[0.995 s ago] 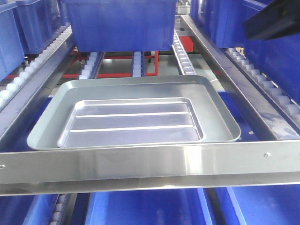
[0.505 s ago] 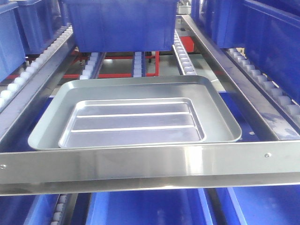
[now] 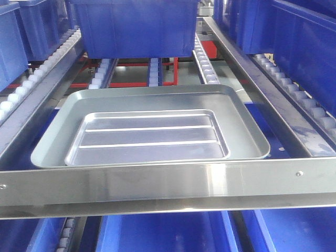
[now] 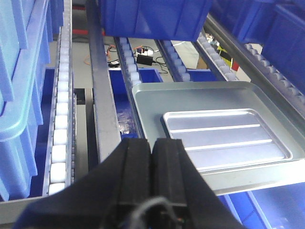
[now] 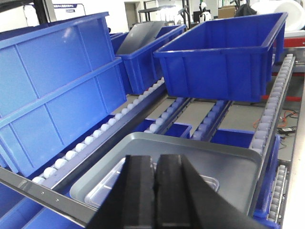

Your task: Grab silver tray and stack on right shelf

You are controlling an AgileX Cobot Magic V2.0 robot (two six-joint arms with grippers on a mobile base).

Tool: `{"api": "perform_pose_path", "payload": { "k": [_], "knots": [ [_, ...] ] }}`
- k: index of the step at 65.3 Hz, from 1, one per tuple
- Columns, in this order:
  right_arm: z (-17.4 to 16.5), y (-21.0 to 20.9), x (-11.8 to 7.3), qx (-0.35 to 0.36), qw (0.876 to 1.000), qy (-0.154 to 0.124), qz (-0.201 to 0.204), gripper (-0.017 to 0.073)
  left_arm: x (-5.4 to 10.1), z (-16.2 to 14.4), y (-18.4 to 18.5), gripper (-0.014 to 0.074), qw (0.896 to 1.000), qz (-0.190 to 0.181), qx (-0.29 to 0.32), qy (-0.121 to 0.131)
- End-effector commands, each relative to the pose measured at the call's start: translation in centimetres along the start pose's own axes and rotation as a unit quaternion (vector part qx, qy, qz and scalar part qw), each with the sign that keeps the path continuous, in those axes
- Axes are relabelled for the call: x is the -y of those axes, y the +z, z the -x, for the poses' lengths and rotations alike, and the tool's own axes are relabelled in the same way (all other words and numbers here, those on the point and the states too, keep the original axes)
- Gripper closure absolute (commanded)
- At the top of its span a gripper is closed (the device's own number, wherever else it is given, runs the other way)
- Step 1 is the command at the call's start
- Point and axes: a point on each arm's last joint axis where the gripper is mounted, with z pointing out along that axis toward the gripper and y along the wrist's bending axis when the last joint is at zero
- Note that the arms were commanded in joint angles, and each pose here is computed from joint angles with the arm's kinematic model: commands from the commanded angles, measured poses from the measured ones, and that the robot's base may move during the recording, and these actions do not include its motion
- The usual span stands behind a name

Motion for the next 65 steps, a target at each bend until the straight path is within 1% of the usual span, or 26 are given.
{"api": "perform_pose_path", "payload": {
  "k": [1, 27, 34, 38, 40, 42, 43, 44, 45, 46, 47, 48, 49, 51, 53, 59, 65],
  "knots": [
    [1.4, 0.0, -0.5, 0.041, 0.999, -0.004, 0.019, 0.051, 0.3, 1.3, -0.2, 0.0685, 0.999, -0.012, 0.042, 0.002],
    [1.4, 0.0, -0.5, 0.041, 0.999, -0.004, 0.019, 0.051, 0.3, 1.3, -0.2, 0.0685, 0.999, -0.012, 0.042, 0.002],
    [0.8, -0.1, -0.2, 0.033, 0.999, 0.003, 0.009, 0.051, 0.3, 1.3, -0.2, 0.0685, 0.999, -0.012, 0.042, 0.002],
    [-0.4, -0.3, 0.3, 0.035, 0.999, 0.023, -0.008, 0.051, 0.3, 1.3, -0.2, 0.0685, 0.999, -0.012, 0.042, 0.002],
    [-0.9, -0.5, 0.6, 0.04, 0.999, 0.028, -0.021, 0.051, 0.3, 1.3, -0.2, 0.0685, 0.999, -0.012, 0.042, 0.002],
    [-1.4, -0.7, 0.9, 0.046, 0.998, 0.027, -0.038, 0.051, 0.3, 1.3, -0.2, 0.0685, 0.999, -0.012, 0.042, 0.002],
    [-1.7, -0.9, 1.2, 0.049, 0.997, 0.023, -0.05, 0.051, 0.3, 1.3, -0.2, 0.0685, 0.999, -0.012, 0.042, 0.002],
    [-2.0, -1.0, 1.4, 0.052, 0.997, 0.012, -0.062, 0.051, 0.3, 1.3, -0.2, 0.0685, 0.999, -0.012, 0.042, 0.002],
    [-2.2, -1.1, 1.6, 0.056, 0.996, 0.013, -0.072, 0.051, 0.3, 1.3, -0.2, 0.0685, 0.999, -0.012, 0.042, 0.002],
    [-2.4, -1.3, 1.8, 0.061, 0.995, -0.001, -0.085, 0.051, 0.3, 1.3, -0.2, 0.0685, 0.999, -0.012, 0.042, 0.002],
    [-2.6, -1.4, 2.0, 0.065, 0.993, -0.001, -0.096, 0.051, 0.3, 1.3, -0.2, 0.0685, 0.999, -0.012, 0.042, 0.002],
    [-2.8, -1.5, 2.2, 0.07, 0.991, -0.014, -0.109, 0.051, 0.3, 1.3, -0.2, 0.0685, 0.999, -0.012, 0.042, 0.002],
    [-3.0, -1.7, 2.5, 0.075, 0.989, -0.016, -0.123, 0.051, 0.3, 1.3, -0.2, 0.0685, 0.999, -0.012, 0.042, 0.002],
    [-3.4, -2.1, 2.9, 0.083, 0.984, -0.039, -0.151, 0.051, 0.3, 1.3, -0.2, 0.0685, 0.999, -0.012, 0.042, 0.002],
    [-3.9, -2.4, 3.2, 0.085, 0.98, -0.057, -0.172, 0.051, 0.3, 1.3, -0.2, 0.0685, 0.999, -0.012, 0.042, 0.002],
    [-5.1, -3.1, 3.6, 0.089, 0.973, -0.064, -0.204, 0.051, 0.3, 1.3, -0.2, 0.0685, 0.999, -0.012, 0.042, 0.002],
    [-5.3, -3.7, 3.5, 0.084, 0.971, -0.064, -0.214, 0.051, 0.3, 1.3, -0.2, 0.0685, 0.999, -0.012, 0.042, 0.002]
  ]
}}
